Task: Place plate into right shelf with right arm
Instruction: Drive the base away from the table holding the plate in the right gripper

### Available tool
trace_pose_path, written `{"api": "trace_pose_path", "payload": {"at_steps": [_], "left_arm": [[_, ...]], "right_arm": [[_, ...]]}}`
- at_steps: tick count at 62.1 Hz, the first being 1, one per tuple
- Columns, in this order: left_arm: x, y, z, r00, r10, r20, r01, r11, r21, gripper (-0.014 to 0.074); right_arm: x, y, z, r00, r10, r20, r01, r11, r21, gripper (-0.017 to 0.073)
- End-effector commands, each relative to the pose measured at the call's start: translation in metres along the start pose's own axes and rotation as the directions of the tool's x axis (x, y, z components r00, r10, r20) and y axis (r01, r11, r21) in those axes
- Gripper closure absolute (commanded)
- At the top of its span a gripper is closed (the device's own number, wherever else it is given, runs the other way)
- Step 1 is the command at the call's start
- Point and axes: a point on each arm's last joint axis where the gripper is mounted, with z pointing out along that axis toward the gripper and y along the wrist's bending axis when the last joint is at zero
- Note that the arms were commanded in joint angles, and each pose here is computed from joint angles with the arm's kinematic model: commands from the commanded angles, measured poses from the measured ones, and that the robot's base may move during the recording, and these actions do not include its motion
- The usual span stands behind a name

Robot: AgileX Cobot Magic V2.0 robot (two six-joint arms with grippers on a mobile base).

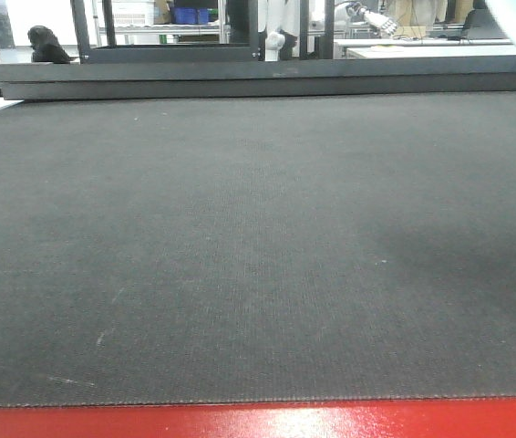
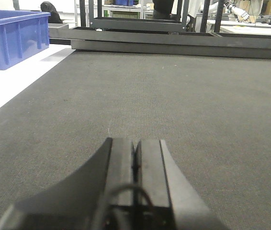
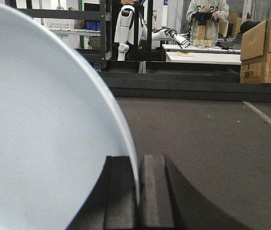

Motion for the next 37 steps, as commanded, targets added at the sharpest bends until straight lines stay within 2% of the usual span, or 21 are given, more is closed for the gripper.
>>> {"api": "trace_pose_path", "payload": {"at_steps": [1,37], "left_arm": [[-0.0052,0.0011,-0.0008,0.996,-0.015,0.089,0.016,1.0,-0.011,0.0722],[-0.0052,0.0011,-0.0008,0.996,-0.015,0.089,0.016,1.0,-0.011,0.0722]], "right_arm": [[-0.0181,-0.0009,-0.0008,0.993,-0.001,0.121,-0.001,1.0,0.014,0.0505],[-0.0181,-0.0009,-0.0008,0.993,-0.001,0.121,-0.001,1.0,0.014,0.0505]]}}
